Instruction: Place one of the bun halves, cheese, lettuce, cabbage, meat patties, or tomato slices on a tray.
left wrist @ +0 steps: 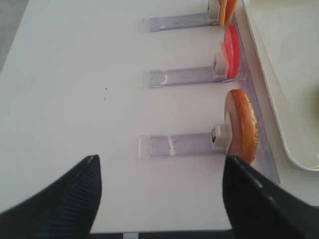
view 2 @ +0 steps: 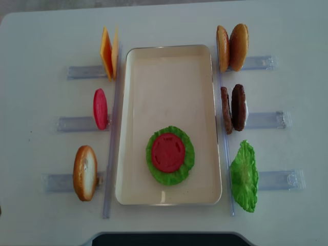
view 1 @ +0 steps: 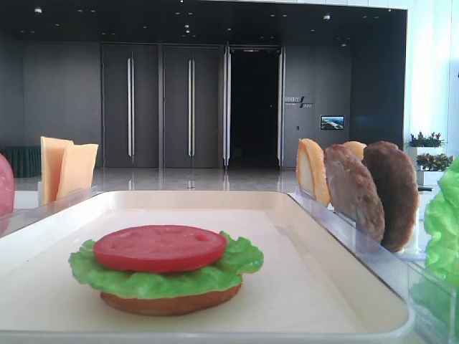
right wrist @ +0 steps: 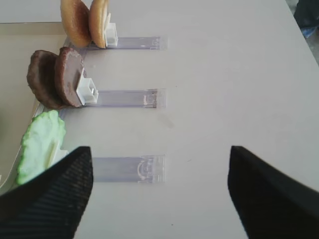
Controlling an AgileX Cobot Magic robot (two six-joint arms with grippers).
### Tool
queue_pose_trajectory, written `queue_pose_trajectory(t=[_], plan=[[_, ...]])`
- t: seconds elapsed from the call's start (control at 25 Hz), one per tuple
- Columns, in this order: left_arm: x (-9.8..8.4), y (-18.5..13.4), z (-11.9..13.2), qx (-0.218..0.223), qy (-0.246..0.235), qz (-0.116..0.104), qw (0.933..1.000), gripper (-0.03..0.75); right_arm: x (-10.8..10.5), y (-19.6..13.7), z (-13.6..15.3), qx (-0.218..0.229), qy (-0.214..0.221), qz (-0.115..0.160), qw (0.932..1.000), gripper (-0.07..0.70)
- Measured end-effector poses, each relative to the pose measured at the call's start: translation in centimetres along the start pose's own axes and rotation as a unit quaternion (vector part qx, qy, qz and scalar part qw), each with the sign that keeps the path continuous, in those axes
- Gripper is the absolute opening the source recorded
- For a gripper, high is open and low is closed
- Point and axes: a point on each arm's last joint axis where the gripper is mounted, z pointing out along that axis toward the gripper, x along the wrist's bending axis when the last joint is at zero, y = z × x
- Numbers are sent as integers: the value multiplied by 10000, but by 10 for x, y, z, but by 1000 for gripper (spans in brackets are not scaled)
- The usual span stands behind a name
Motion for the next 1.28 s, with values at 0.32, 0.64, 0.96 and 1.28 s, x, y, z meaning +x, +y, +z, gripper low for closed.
queue_pose_trajectory(t=[0.32, 0.64, 0.96, 1.28], plan=[[-5, -30, 16, 40, -39, -8, 10000, 576, 0, 0, 0, 0, 0, 0, 10000, 531], [-5, -28, 19, -134, -24, -4, 9999, 576, 0, 0, 0, 0, 0, 0, 10000, 531], [-4, -26, 28, -389, 11, -16, 9992, 576, 0, 0, 0, 0, 5, 3, 10000, 531], [-4, -25, 28, -446, 14, -19, 9990, 576, 0, 0, 0, 0, 5, 2, 10000, 531]])
